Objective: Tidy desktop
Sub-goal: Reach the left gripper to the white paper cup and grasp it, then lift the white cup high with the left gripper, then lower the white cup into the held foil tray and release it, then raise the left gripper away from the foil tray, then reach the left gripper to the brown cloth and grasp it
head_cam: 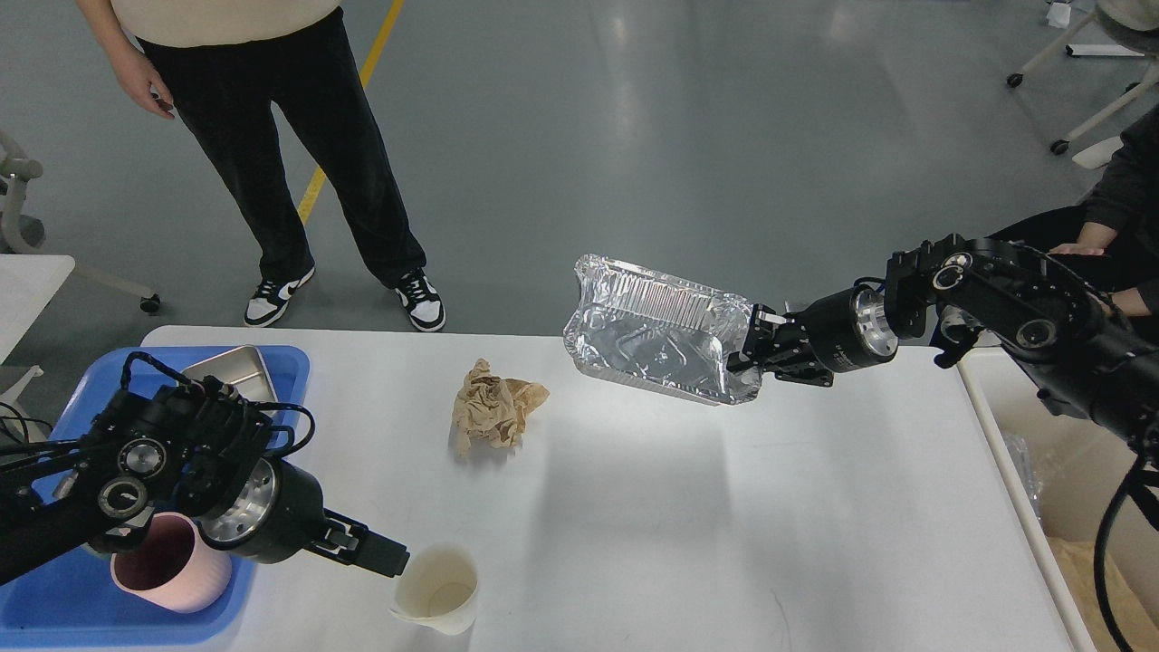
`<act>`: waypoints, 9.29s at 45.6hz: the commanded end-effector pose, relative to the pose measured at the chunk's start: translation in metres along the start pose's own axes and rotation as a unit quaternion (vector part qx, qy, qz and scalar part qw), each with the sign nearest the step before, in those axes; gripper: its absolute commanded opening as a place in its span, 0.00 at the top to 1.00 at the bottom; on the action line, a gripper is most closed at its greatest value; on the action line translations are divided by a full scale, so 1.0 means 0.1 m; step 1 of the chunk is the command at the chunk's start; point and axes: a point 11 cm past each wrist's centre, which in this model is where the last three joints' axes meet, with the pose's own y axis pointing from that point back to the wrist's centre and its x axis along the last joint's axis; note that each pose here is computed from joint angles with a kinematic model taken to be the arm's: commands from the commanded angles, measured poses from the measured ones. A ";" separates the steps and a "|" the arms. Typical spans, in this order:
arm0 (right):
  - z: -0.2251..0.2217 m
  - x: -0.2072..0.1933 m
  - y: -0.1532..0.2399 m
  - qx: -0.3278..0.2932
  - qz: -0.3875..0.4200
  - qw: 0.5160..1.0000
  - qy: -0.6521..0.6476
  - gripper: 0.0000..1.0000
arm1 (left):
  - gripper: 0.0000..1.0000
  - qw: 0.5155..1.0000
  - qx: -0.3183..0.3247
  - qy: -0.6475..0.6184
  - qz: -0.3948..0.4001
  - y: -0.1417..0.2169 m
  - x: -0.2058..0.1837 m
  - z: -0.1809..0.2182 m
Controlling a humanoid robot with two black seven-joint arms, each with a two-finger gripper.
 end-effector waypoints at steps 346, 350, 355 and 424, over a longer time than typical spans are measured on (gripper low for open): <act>-0.19 -0.10 -0.04 0.011 -0.015 0.999 0.026 1.00 | 0.08 0.874 -0.221 0.358 0.244 2.28 0.05 -1.09; -0.19 -0.10 -0.05 0.011 -0.015 0.999 0.026 1.00 | 0.09 0.867 -0.150 0.381 0.284 2.01 0.21 -1.24; -0.20 -0.11 -0.06 0.012 -0.016 0.999 0.027 1.00 | 0.09 0.865 -0.137 0.381 0.296 1.62 0.44 -1.15; -0.11 -0.14 -0.02 0.012 -0.016 1.000 0.021 1.00 | 0.08 0.920 0.003 0.284 0.271 -1.44 1.43 -0.30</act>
